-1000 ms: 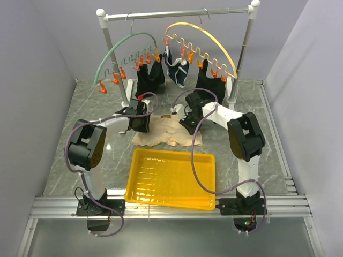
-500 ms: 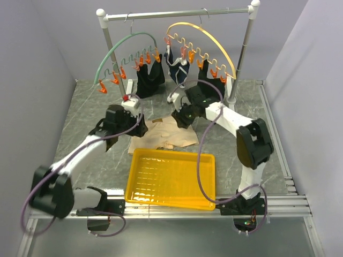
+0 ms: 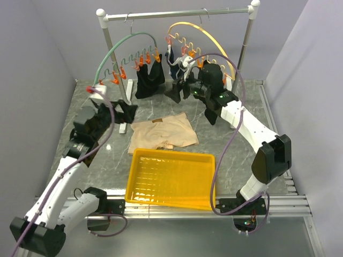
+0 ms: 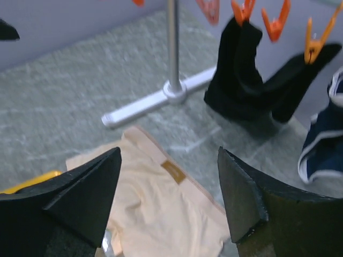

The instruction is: Clip the underwear to the hanger

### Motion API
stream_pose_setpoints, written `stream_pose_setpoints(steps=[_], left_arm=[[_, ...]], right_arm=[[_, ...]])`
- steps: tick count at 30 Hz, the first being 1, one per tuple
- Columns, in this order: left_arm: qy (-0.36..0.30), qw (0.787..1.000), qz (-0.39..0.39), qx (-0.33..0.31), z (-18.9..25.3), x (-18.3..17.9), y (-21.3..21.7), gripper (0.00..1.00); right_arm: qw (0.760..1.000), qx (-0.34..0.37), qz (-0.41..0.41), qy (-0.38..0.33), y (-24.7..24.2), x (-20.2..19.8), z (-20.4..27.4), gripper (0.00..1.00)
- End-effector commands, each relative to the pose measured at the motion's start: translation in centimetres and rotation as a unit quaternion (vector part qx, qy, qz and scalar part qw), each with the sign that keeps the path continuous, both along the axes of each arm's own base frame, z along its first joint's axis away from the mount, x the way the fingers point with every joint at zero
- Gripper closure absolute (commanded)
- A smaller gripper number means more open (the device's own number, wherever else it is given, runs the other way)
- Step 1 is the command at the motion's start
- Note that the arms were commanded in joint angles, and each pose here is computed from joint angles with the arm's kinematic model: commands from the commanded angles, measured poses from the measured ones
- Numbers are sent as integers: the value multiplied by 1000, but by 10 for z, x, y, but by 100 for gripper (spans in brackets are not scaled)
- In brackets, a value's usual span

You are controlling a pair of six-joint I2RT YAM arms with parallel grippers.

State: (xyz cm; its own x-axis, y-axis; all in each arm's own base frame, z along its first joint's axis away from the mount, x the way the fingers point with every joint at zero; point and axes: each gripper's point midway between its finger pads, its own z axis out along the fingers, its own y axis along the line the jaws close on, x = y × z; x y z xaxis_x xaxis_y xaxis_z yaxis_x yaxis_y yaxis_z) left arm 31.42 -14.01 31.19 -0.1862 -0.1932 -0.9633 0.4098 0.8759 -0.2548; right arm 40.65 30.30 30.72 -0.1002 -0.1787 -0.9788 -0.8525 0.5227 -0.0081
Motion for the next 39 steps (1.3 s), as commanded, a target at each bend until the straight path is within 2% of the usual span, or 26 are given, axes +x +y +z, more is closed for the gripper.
stream_pose_setpoints(steps=[1, 5, 8, 13, 14, 16, 17, 19, 22, 25, 27, 33, 39], left_arm=[[-104, 987, 97, -75, 88, 1, 44, 1], [-146, 975, 147, -79, 134, 3, 78, 1], [-164, 963, 198, -80, 154, 1, 103, 1], [-137, 951, 269, -73, 149, 11, 145, 1], [-129, 940, 306, -74, 146, 12, 172, 1], [-107, 943, 295, -108, 144, 24, 184, 1], [-101, 937, 313, -118, 142, 26, 206, 1], [-80, 956, 247, -133, 134, 44, 199, 2], [-88, 979, 160, -96, 123, 67, 187, 8], [-95, 989, 96, -61, 107, 88, 180, 12], [-95, 993, 58, -44, 92, 101, 174, 16], [-125, 992, -18, 23, 88, 124, 123, 18], [-119, 992, -40, 12, 84, 134, 105, 18]], right_arm=[[994, 88, 37, -54, 17, 0, 67, 20], [986, 155, 26, -53, 29, 12, 92, 21], [983, 172, 18, -54, 41, 25, 97, 21], [981, 183, 23, -66, 57, 40, 95, 25], [981, 184, 23, -62, 63, 47, 87, 25], [977, 193, 27, -83, 73, 52, 87, 27], [976, 198, 23, -91, 77, 55, 87, 28], [971, 205, 25, -118, 88, 59, 89, 29], [968, 208, 26, -137, 98, 63, 90, 31], [968, 210, 28, -136, 109, 68, 86, 34], [969, 205, 31, -135, 116, 68, 80, 34], [969, 190, 37, -155, 128, 72, 71, 35], [963, 184, 64, -188, 142, 73, 66, 36]])
